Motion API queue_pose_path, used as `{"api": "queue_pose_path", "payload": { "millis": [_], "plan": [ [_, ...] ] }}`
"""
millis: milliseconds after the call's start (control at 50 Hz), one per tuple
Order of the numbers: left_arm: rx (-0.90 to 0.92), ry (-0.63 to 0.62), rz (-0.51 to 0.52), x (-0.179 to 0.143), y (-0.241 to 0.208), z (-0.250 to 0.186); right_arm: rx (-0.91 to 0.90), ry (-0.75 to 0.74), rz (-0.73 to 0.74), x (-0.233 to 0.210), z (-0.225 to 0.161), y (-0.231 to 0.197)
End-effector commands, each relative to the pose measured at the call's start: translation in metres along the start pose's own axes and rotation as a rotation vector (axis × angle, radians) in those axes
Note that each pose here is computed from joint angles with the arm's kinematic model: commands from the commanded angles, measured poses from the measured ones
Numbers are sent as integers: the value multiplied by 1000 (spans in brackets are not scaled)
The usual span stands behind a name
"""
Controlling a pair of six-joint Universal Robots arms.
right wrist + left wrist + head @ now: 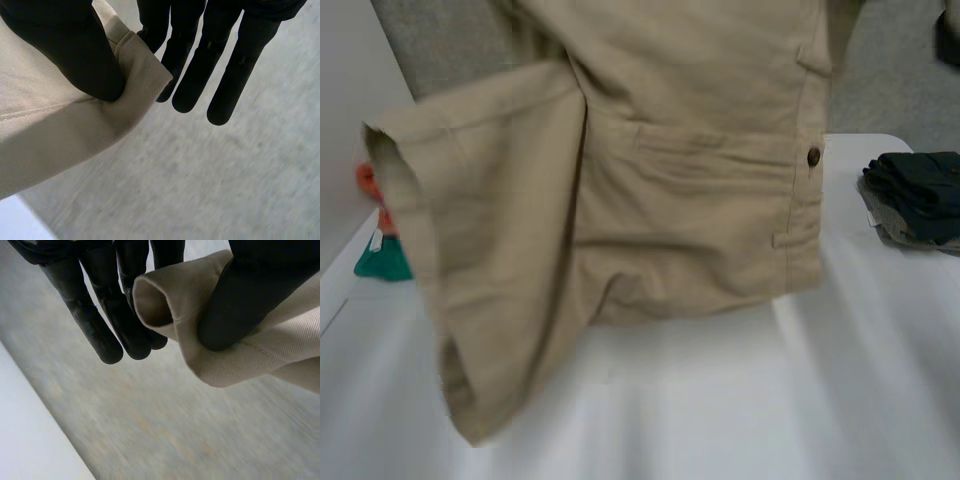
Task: Fold the laundry.
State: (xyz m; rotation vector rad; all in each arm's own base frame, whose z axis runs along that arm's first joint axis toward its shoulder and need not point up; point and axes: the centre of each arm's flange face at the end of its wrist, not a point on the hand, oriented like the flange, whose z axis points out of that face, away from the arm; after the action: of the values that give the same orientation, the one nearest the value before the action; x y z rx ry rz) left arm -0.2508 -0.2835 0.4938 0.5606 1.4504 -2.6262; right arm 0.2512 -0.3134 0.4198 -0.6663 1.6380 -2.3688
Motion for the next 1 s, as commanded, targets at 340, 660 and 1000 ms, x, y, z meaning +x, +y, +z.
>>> {"api": "queue_pose_path", "payload": {
  "millis": [340, 660, 1000],
  "plan": [
    [-339, 45, -16, 115, 277, 27, 66, 241, -178, -62, 68, 220],
    [-428, 302, -39, 129, 166, -65, -314, 25, -157, -57, 9, 170],
    [-536, 653, -195, 223, 130, -197, -743, -202, -42, -68, -96, 206]
  ]
}}
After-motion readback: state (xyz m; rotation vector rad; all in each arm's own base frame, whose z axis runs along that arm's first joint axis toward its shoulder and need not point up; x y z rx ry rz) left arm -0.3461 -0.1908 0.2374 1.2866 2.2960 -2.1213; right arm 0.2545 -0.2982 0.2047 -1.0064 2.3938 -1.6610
